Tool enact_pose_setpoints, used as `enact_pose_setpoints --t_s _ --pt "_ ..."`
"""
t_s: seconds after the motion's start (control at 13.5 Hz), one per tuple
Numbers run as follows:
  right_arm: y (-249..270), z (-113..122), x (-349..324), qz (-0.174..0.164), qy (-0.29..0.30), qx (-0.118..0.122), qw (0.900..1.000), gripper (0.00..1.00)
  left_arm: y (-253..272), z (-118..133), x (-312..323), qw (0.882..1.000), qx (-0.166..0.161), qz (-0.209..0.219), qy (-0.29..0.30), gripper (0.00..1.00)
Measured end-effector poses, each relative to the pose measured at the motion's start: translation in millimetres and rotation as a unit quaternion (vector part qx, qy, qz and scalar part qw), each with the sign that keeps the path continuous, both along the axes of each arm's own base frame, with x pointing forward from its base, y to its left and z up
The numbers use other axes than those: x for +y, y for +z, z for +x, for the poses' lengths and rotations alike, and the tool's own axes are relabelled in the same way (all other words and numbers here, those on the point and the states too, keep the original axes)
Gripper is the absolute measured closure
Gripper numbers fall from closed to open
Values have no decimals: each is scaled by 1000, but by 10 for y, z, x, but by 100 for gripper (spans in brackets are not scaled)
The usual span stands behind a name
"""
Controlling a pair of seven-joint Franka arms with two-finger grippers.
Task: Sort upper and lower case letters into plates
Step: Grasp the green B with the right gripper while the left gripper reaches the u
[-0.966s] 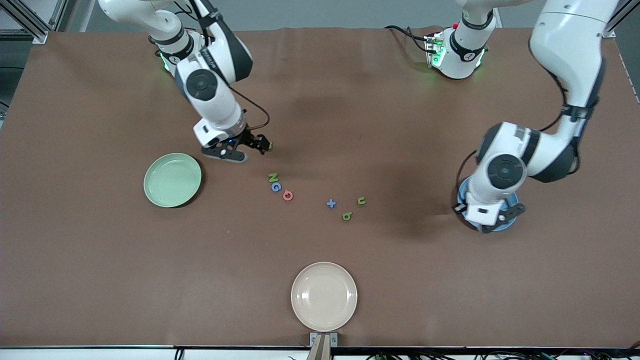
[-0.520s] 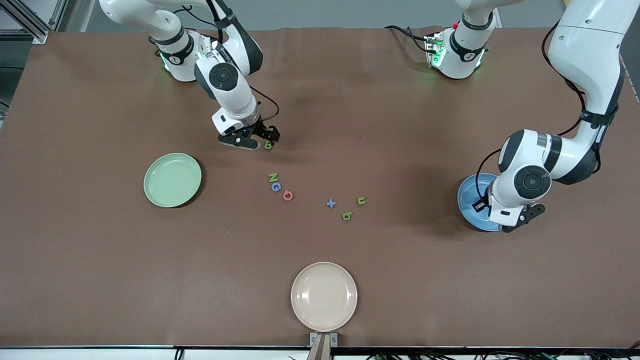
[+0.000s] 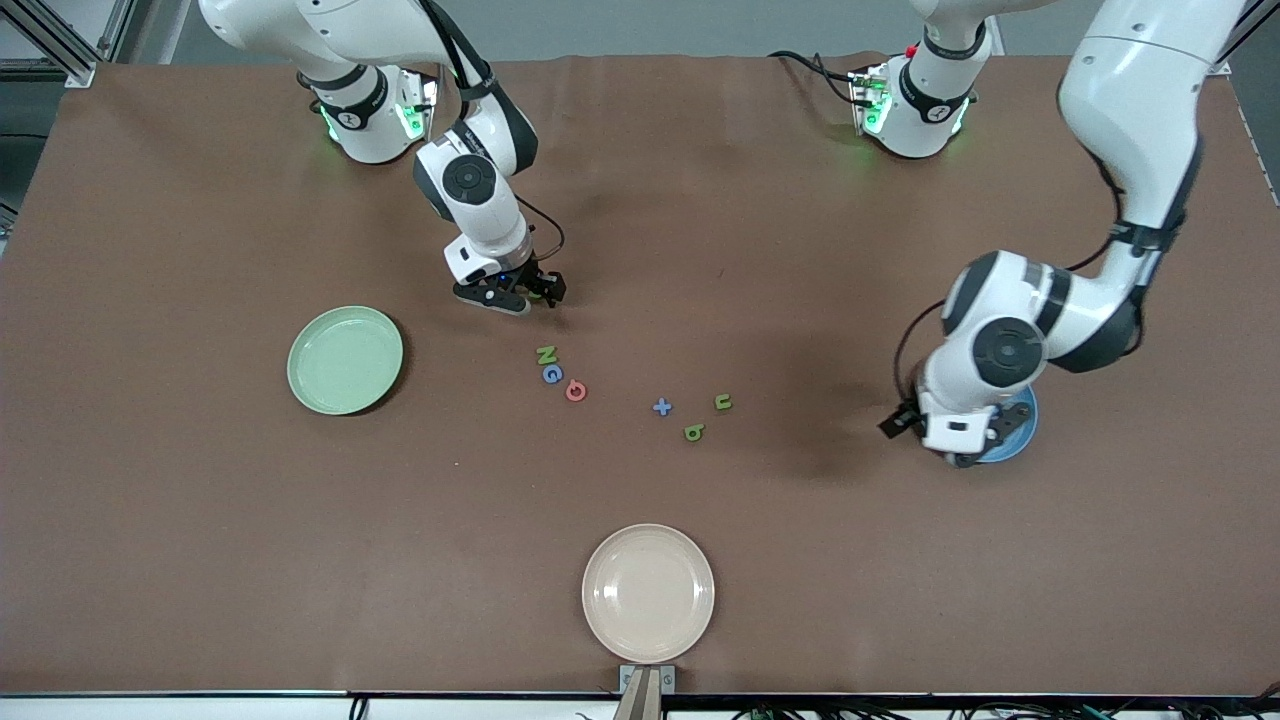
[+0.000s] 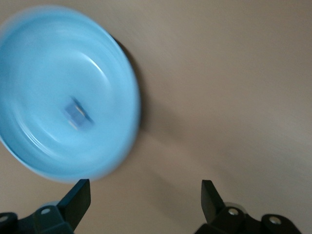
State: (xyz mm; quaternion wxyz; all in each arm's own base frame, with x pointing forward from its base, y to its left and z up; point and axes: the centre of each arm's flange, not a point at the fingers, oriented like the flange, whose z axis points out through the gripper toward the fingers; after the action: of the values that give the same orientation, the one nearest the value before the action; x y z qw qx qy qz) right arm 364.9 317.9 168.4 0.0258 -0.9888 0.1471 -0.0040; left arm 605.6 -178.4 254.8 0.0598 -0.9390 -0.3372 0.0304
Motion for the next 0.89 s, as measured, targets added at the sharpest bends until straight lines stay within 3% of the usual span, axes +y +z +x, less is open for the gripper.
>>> enact_pose_setpoints --t_s 0.3,0.59,0.67,0.82,0.89 --pt "8 -22 34 -3 4 5 1000 19 -217 -200 -1146 999 -2 -10 47 0" --pt "21 -102 149 -15 14 21 1000 26 -374 -439 -1993 1000 -10 -18 -13 1" --pt "23 -112 165 -16 15 23 999 26 -403 -467 -2136 999 -13 -20 -21 1" --pt "49 -115 187 -15 16 22 1000 39 -470 -450 -2273 999 -25 -33 -28 5" --pt "49 -116 188 -15 16 22 1000 39 -506 -426 -2286 998 -30 -40 -29 5"
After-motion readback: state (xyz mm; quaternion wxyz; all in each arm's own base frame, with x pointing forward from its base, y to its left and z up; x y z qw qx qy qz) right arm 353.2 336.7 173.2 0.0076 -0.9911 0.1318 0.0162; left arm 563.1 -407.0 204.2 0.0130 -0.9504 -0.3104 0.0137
